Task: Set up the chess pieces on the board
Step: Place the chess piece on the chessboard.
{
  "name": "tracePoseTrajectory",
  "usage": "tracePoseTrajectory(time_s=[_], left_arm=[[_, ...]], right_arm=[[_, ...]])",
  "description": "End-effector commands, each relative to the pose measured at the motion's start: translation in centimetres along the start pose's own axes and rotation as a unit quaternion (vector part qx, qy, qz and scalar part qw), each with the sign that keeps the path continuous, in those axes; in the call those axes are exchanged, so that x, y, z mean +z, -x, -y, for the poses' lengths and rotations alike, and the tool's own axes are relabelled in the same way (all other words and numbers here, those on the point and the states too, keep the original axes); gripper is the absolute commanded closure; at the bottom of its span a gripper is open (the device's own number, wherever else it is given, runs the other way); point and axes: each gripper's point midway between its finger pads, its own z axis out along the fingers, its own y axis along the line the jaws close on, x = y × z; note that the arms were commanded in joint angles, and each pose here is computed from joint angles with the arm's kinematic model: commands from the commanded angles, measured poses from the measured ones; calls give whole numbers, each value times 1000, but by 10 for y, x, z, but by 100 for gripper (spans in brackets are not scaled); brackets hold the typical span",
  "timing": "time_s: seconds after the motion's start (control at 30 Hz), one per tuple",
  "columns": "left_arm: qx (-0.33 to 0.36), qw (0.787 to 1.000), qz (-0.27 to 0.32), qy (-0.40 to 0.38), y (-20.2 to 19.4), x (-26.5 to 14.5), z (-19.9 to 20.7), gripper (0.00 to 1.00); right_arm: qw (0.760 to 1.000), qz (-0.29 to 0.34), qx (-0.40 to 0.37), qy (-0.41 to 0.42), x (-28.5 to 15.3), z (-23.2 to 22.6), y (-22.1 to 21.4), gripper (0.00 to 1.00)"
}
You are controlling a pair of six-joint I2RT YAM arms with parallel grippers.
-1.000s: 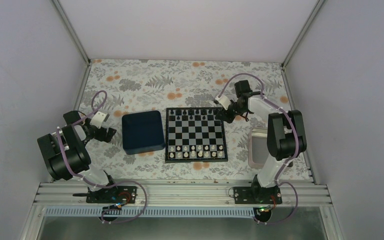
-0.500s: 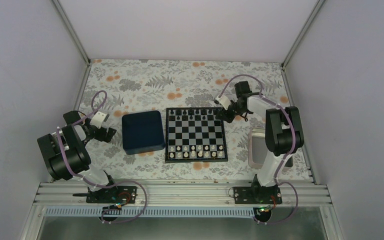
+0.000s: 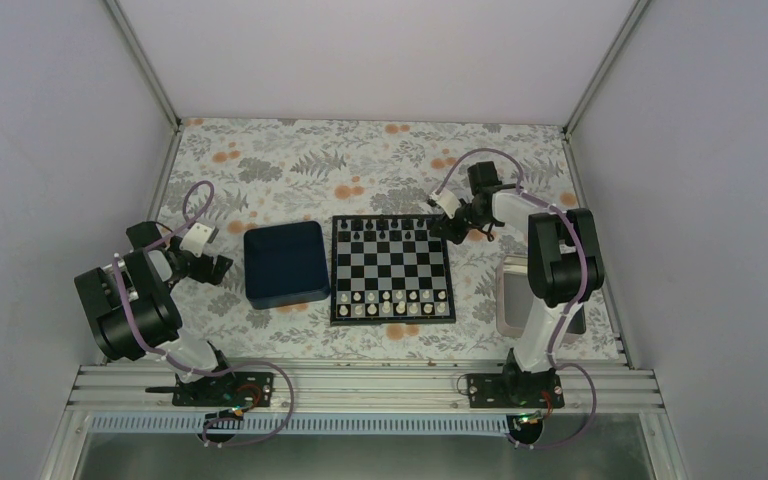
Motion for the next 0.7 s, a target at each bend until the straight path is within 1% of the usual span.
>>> tracePoseTrajectory(time_s=[0.0,0.37,0.67], left_arm=[[-1,1000,4,-6,-1,-1,3,0],[1,1000,5,-6,0,-2,3,0],[0,1000,6,-6,0,-2,3,0]], right_arm=[[1000,0,-5,-9,-2,9,2,88],[1000,-4,-10,-14,-10,3,0,89],[1000,-5,-10,-11,-11,1,-1,86]])
